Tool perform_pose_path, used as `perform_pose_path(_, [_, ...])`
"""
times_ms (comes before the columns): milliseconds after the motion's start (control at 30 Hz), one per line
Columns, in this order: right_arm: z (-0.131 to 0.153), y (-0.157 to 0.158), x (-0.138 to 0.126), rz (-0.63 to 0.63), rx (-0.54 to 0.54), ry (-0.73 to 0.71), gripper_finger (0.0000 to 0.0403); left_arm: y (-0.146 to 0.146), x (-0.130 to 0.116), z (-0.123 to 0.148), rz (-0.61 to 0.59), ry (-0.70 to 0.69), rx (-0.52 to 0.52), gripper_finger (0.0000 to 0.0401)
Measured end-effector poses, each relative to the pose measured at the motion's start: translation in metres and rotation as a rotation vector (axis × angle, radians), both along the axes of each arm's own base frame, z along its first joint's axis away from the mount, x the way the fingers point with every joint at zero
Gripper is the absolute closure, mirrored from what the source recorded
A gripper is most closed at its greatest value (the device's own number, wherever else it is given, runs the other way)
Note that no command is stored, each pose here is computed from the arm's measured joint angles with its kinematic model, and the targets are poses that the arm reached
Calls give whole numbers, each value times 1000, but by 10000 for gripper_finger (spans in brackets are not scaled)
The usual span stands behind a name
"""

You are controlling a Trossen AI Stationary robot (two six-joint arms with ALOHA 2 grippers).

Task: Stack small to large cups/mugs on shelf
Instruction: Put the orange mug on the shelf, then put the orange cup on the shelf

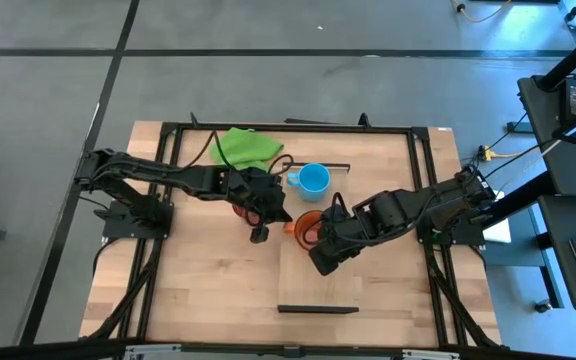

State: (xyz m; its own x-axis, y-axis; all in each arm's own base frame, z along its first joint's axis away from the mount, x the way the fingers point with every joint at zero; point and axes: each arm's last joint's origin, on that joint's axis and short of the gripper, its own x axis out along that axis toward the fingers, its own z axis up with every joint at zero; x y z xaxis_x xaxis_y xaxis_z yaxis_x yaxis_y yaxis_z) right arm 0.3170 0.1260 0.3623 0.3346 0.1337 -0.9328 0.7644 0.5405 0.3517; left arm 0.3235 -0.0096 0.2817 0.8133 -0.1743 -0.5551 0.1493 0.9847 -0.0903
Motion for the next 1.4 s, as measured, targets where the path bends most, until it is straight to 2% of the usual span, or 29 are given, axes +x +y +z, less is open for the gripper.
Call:
perform_pose_path(600, [0, -14, 4, 37, -41, -6, 400, 2, -2, -3, 29, 35, 19, 399])
perform_pose_path(767, [-1, -15, 2, 25, -67, 18, 395, 10, -6, -4, 61, 74, 66, 400])
perform_pose_path(1000, [8, -15, -8, 7, -131, -22, 335, 27, -30, 20, 104, 38, 88, 382])
perform_pose_path(1200, [19, -12, -26, 1, -140, -14, 266, 29, -72, 33, 140, 174, 114, 360])
perform_pose_path(1300, [23, -9, -39, -21, -172, 4, 237, 36, -86, 22, 181, 240, 159, 347])
perform_pose_path(1400, [27, -8, -53, -55, -218, 31, 218, 46, -94, -6, 199, 321, 129, 332])
